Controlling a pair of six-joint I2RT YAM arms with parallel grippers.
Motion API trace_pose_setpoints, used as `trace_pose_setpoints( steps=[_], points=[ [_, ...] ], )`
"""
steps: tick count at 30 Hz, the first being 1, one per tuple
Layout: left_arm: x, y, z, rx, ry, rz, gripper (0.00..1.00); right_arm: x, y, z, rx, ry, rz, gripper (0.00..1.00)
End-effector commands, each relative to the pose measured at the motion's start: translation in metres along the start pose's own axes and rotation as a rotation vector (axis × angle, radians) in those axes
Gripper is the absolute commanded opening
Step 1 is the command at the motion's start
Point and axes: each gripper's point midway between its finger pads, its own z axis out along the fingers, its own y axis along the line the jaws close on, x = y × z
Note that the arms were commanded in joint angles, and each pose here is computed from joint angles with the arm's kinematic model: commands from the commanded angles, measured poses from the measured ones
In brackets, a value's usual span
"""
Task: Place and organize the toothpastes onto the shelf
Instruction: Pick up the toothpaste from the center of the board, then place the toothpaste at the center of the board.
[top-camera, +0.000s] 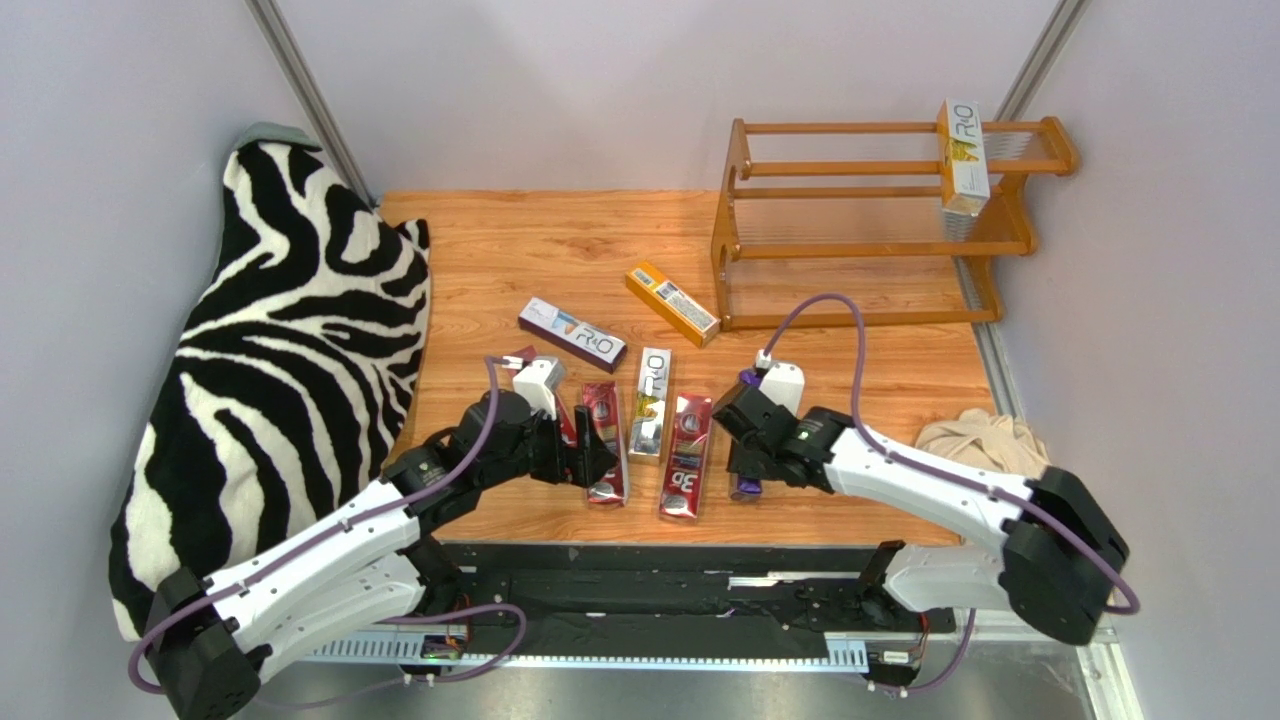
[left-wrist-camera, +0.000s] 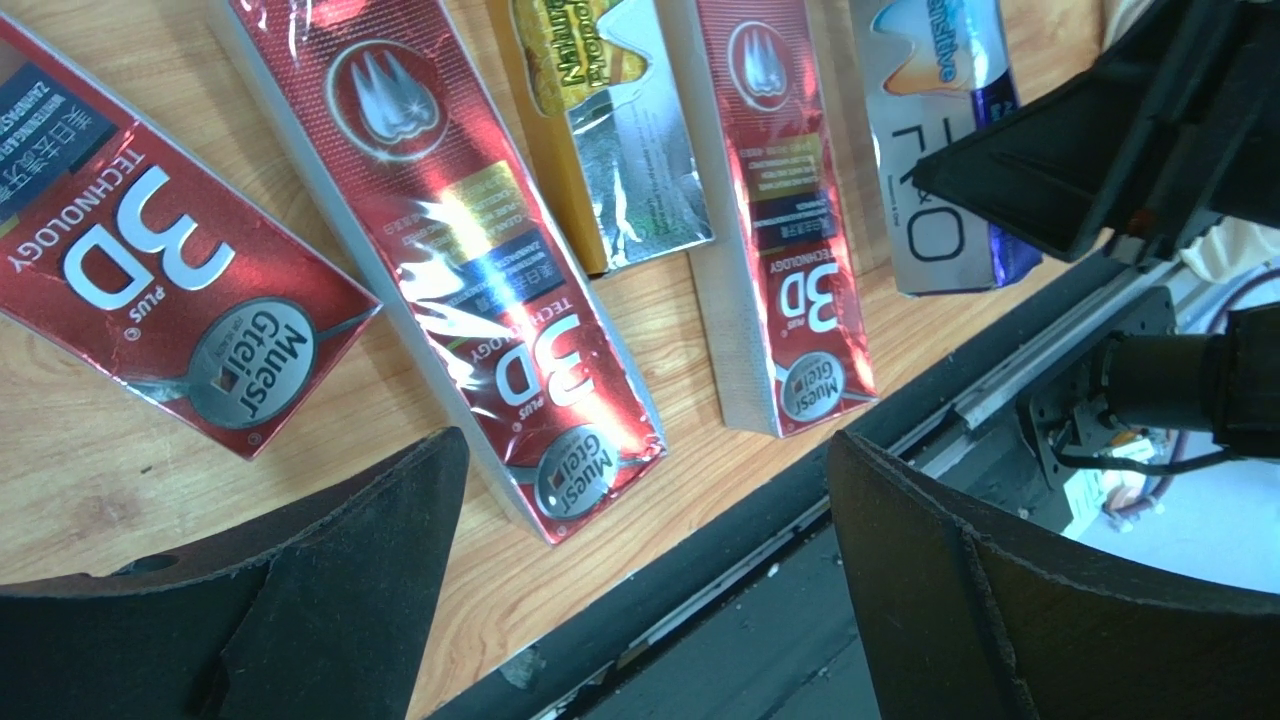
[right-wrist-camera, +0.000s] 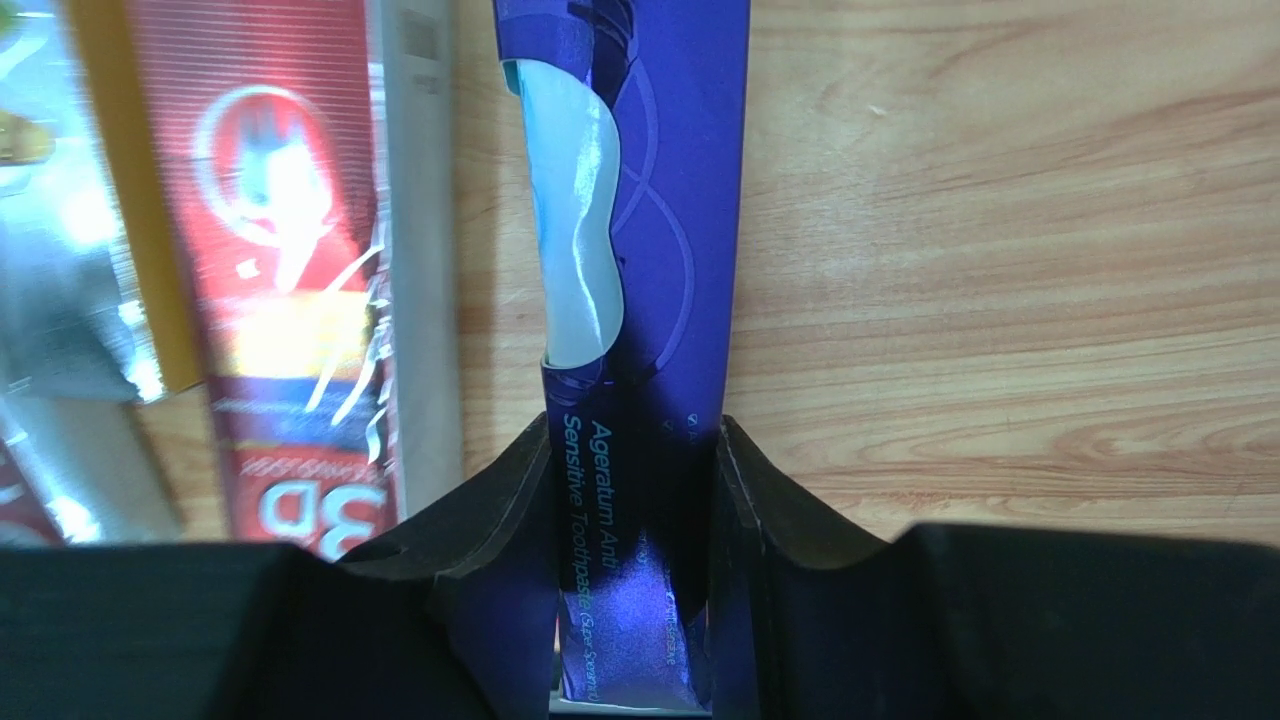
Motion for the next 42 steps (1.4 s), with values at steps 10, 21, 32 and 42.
trace_pose_setpoints(
  steps=[10,21,32,42],
  points=[
    [-0.051,-0.088,-0.024,0.394,-0.139,0.027,0.99,-0.042,0.063,-0.136,-0.705,-0.205,-0.083,0.26],
    [-0.067,-0.163,-0.078,0.895,-0.271,0.148,0.99,-0.016,0.092,-0.230,-1.239,-0.197,-0.206,0.27],
    [-0.067,-0.173,-0.083,0.961,-0.257,0.169,0.99,-0.013,0.093,-0.262,-1.383,-0.212,-0.226,0.27],
    [-0.073,-0.184,-0.086,1.032,-0.268,0.142,0.96,-0.008,0.096,-0.264,-1.413,-0.184,-0.224,0.27]
  ],
)
